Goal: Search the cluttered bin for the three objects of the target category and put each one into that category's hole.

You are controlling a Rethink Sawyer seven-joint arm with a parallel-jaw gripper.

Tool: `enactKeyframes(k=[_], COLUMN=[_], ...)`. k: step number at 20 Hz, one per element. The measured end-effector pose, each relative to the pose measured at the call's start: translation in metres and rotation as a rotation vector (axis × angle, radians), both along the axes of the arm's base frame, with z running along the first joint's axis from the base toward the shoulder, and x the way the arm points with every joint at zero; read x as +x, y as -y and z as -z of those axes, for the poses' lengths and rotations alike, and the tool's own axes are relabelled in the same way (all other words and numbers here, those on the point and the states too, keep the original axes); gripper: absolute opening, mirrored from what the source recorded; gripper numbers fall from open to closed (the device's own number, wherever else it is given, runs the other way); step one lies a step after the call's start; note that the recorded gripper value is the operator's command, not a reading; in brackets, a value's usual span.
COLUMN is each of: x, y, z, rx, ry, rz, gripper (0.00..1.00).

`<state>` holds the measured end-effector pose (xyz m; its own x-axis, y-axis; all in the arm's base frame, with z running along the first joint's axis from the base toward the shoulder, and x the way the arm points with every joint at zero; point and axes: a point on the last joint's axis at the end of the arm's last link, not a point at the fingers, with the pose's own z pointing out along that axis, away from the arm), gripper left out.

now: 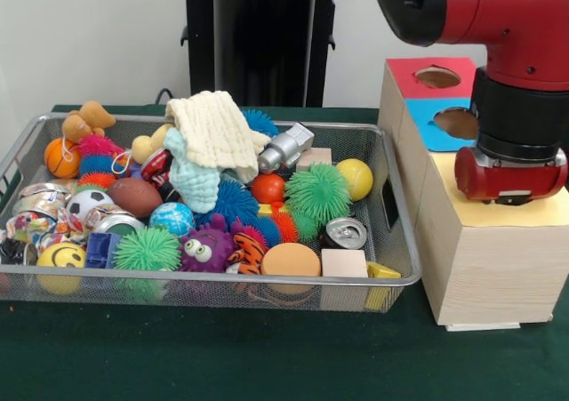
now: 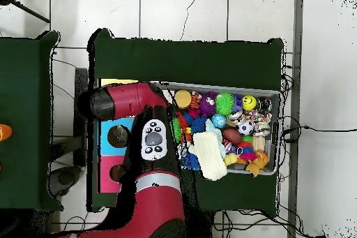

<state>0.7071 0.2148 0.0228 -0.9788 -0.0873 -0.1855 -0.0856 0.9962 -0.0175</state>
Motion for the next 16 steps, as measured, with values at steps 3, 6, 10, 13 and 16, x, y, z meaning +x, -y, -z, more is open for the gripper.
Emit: enactKeyframes(k=[3,6,10,13,16], x=[0.0,0.0,-0.002,-0.012,-0.022], y=[0.006,0.01,0.016,0.015,0.014], z=[-0.001,-0.002,-0.002,-0.003,-0.008], rx=[0.027,0.046,0.074,0.082,0.082], ry=[-0.01,-0.017,-0.031,-0.05,-0.063], rz=[0.018,0.031,0.047,0.047,0.041], gripper=[1.0,1.0,1.0,1.0,1.0])
